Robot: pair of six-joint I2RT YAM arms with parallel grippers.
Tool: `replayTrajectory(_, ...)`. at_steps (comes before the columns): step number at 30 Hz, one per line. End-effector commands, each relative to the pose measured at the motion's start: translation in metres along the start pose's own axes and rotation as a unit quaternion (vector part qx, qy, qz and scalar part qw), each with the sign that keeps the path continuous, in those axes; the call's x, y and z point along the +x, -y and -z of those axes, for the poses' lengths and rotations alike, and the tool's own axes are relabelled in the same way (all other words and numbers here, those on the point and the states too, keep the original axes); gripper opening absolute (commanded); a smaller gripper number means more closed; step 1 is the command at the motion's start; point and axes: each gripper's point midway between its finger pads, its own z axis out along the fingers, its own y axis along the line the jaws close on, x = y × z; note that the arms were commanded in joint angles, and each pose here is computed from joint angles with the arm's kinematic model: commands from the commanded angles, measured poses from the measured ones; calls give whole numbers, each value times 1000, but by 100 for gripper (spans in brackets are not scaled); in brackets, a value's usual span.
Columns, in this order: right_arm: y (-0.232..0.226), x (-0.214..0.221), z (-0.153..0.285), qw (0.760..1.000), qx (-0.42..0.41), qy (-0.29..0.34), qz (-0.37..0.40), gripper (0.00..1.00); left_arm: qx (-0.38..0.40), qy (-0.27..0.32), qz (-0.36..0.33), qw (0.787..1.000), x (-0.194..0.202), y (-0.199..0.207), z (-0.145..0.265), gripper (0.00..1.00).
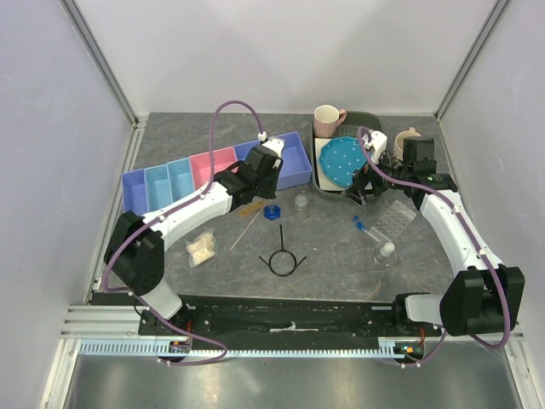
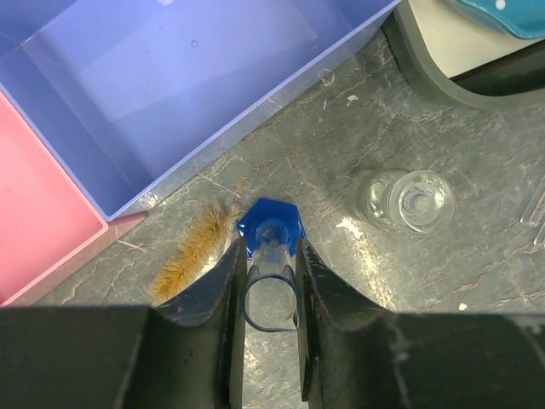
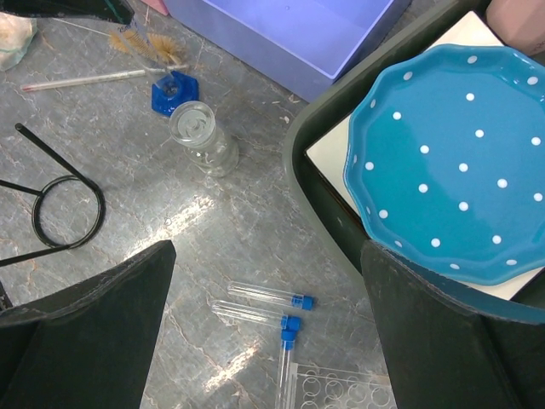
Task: Organize the chemistry lab equipment
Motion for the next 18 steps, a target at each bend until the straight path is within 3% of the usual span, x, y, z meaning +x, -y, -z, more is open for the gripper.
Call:
replayTrajectory(1,-2,-4,-2,1000,-10,15,14,98,-17,30,-5,999,-22,-1,4,20)
replayTrajectory(6,-2,-5,-2,1000,-10,18,14,98,-6,42,0,999,-34,4,13,7)
replayTrajectory(18,-5,-4,-1,1000,-13,20,15,98,34,96,43,994,-104,17,60,6)
